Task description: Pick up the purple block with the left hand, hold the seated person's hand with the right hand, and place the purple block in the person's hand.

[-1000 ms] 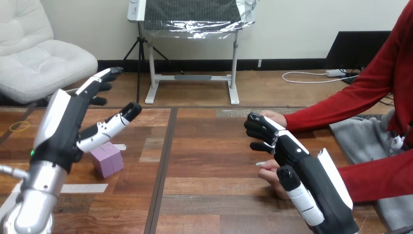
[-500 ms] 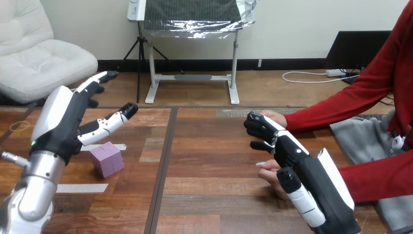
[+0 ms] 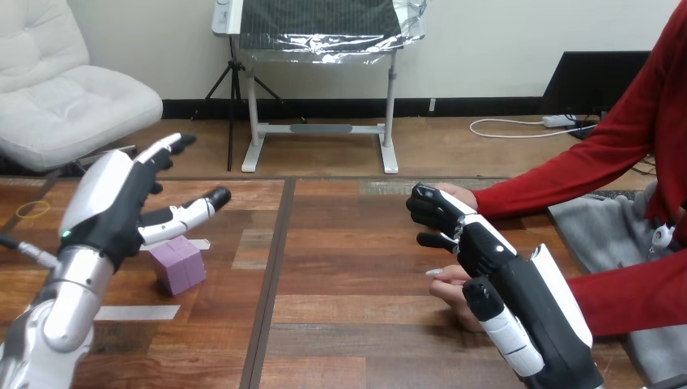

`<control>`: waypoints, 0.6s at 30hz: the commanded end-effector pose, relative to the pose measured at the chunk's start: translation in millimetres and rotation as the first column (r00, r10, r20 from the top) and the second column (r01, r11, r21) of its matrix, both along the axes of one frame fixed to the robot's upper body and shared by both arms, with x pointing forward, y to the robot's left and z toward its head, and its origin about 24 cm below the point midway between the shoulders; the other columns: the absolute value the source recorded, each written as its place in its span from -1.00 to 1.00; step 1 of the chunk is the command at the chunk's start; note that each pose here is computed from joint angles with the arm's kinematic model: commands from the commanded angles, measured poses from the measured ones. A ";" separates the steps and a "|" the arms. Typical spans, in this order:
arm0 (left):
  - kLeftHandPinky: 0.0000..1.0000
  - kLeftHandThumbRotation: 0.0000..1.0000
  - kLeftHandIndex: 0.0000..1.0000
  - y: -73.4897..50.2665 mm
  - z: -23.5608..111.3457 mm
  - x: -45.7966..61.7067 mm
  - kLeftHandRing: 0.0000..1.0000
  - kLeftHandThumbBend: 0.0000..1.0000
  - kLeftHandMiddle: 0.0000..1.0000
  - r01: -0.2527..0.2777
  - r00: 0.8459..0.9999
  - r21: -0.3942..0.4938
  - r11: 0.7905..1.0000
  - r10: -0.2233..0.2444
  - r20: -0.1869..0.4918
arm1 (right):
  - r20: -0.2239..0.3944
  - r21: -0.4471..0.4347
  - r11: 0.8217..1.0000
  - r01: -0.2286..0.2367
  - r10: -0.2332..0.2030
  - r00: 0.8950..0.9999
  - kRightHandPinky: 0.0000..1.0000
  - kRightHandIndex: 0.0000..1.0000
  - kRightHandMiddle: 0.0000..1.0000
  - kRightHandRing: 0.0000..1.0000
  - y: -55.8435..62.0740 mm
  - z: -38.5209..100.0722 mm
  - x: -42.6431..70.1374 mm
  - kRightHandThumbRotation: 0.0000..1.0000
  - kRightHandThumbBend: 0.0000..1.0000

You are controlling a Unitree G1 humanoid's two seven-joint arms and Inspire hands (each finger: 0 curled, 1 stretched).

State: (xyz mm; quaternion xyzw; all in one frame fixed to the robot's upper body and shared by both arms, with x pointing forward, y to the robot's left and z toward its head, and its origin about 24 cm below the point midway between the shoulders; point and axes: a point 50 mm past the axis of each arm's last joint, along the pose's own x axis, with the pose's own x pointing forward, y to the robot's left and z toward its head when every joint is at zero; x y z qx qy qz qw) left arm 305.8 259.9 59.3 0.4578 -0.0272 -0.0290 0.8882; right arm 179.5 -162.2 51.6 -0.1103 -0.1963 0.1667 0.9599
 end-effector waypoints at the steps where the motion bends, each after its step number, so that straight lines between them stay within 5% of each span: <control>1: 0.52 0.28 0.77 -0.7 22.9 21.6 0.76 0.19 0.79 0.002 0.999 0.049 0.999 -0.004 0.054 | 0.076 0.003 1.000 -0.006 0.006 0.997 0.63 0.76 0.75 0.75 -2.7 16.8 6.2 1.00 0.49; 18: 0.63 0.37 0.78 1.6 11.7 35.9 0.76 0.22 0.81 -0.035 0.997 0.144 0.989 0.044 -0.056 | 0.079 0.000 1.000 -0.007 0.007 0.997 0.63 0.75 0.75 0.75 -2.5 17.7 6.1 1.00 0.50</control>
